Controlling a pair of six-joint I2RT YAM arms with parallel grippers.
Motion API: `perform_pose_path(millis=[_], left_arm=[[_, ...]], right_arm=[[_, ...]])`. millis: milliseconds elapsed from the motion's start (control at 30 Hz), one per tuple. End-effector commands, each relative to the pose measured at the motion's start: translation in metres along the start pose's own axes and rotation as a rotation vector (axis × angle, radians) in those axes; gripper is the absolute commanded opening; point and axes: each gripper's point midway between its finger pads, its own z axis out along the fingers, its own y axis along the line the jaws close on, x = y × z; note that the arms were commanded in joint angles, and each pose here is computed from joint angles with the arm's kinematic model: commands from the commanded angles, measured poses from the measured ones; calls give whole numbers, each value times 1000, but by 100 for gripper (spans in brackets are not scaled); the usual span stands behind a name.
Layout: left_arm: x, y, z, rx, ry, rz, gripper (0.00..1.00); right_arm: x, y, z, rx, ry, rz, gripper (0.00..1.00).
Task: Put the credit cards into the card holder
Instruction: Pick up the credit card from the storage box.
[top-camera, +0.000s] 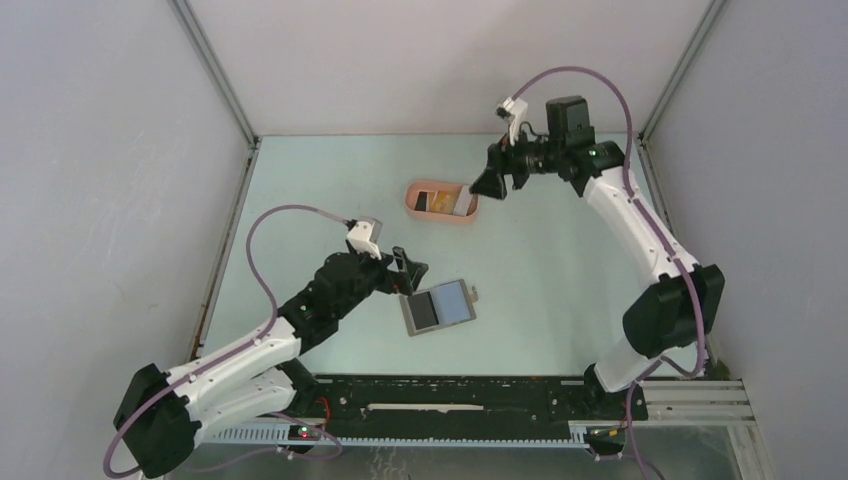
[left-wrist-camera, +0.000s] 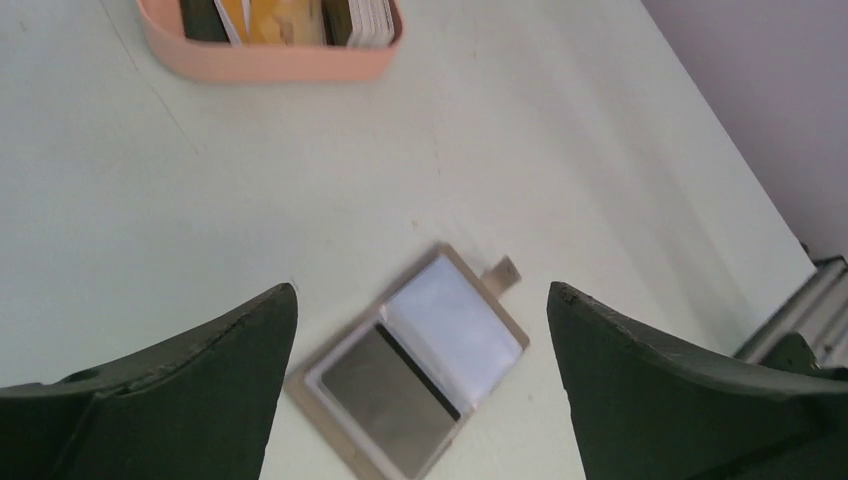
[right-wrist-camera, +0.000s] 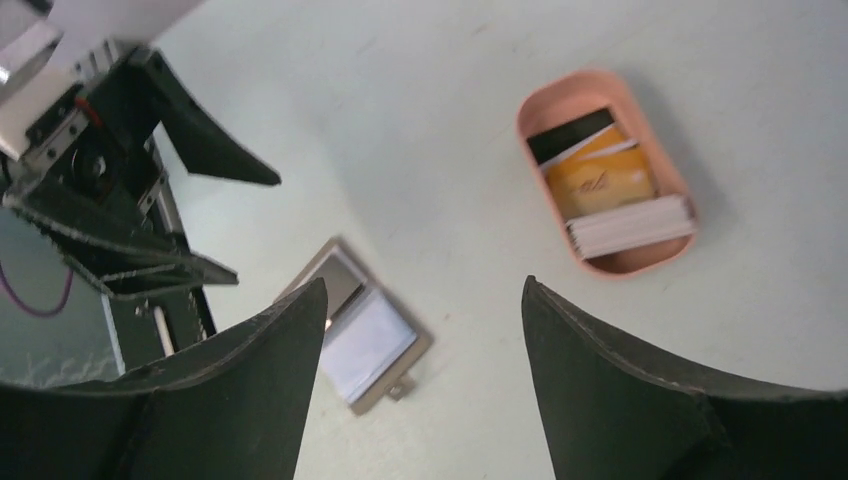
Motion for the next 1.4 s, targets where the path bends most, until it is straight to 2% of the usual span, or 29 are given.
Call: perform_pose_path(millis=[0, 133, 300, 500, 633, 867, 1133, 1367], left_arm=[[-67, -9, 13, -17, -168, 88, 100], [-100, -24, 38, 53, -160, 72, 100], [-114, -34, 91, 153, -2, -62, 100], [-125, -24, 157, 143, 134, -168, 97], [-111, -4, 197, 69, 246, -178, 93], [-85, 26, 247, -42, 362, -169, 89], [-60, 31, 275, -21, 428, -205, 88], [-51, 27, 285, 20, 450, -238, 86]], right_arm=[[-9, -20, 1, -37, 4, 125, 79], [8, -30, 8, -24, 3, 168, 79], [34, -46, 10, -14, 23, 260, 78], [53, -73, 1, -7, 19, 381, 76], [58, -83, -5, -11, 8, 426, 74], [59, -84, -8, -26, 6, 435, 74], [60, -85, -10, -31, 3, 440, 73], [60, -86, -11, -32, 2, 445, 73]])
